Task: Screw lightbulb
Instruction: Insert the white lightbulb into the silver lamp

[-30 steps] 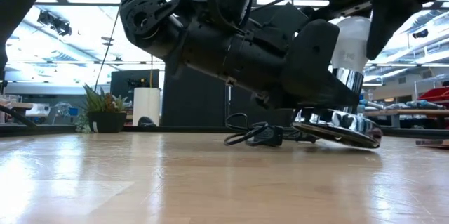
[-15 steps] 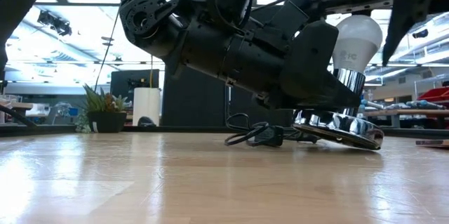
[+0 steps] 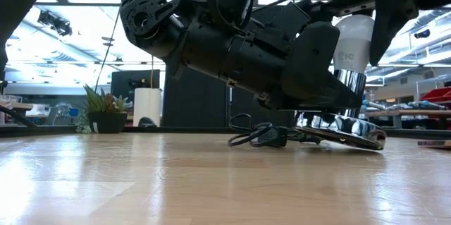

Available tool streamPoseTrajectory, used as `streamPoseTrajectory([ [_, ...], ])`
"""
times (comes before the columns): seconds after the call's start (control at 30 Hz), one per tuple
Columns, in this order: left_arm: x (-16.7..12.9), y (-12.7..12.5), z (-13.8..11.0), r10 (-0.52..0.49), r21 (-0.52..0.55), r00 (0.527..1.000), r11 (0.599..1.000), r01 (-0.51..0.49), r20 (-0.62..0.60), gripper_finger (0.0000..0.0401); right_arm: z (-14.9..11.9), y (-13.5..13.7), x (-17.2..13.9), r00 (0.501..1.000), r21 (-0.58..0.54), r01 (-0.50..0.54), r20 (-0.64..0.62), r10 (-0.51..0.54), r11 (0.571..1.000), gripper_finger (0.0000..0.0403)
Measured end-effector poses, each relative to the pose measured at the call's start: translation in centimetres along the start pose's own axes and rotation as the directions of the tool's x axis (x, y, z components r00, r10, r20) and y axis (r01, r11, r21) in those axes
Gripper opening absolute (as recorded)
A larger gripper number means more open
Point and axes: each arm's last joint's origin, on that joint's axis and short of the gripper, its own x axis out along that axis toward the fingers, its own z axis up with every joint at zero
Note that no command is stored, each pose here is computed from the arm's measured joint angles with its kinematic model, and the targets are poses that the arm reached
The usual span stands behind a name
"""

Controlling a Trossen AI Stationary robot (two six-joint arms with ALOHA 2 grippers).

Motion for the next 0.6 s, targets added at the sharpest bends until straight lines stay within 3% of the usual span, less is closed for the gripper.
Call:
streamPoseTrajectory([
  [0.17,0.0,0.0,0.03,0.013,-0.003,1.0,1.0,-0.013,0.01,0.0188,0.02,-0.29,-0.01,1.0,0.188,-0.001,0.017,-0.002,0.982,0.0271],
  [0.33,0.0,0.0,0.06,0.014,-0.009,1.0,1.0,-0.014,0.017,0.0188,-0.02,-0.7,-0.04,0.999,0.413,-0.006,0.033,-0.008,0.911,0.0261],
  [0.43,0.0,0.02,0.08,0.021,-0.023,1.0,1.0,-0.021,0.019,0.0188,0.07,-0.86,-0.05,0.999,0.56,-0.012,0.047,-0.017,0.828,0.0262],
  [0.6,-0.01,-0.02,0.13,0.025,-0.069,0.999,0.997,-0.023,0.026,0.0188,0.16,-0.97,-0.06,0.998,0.77,-0.023,0.055,-0.031,0.637,0.0273],
])
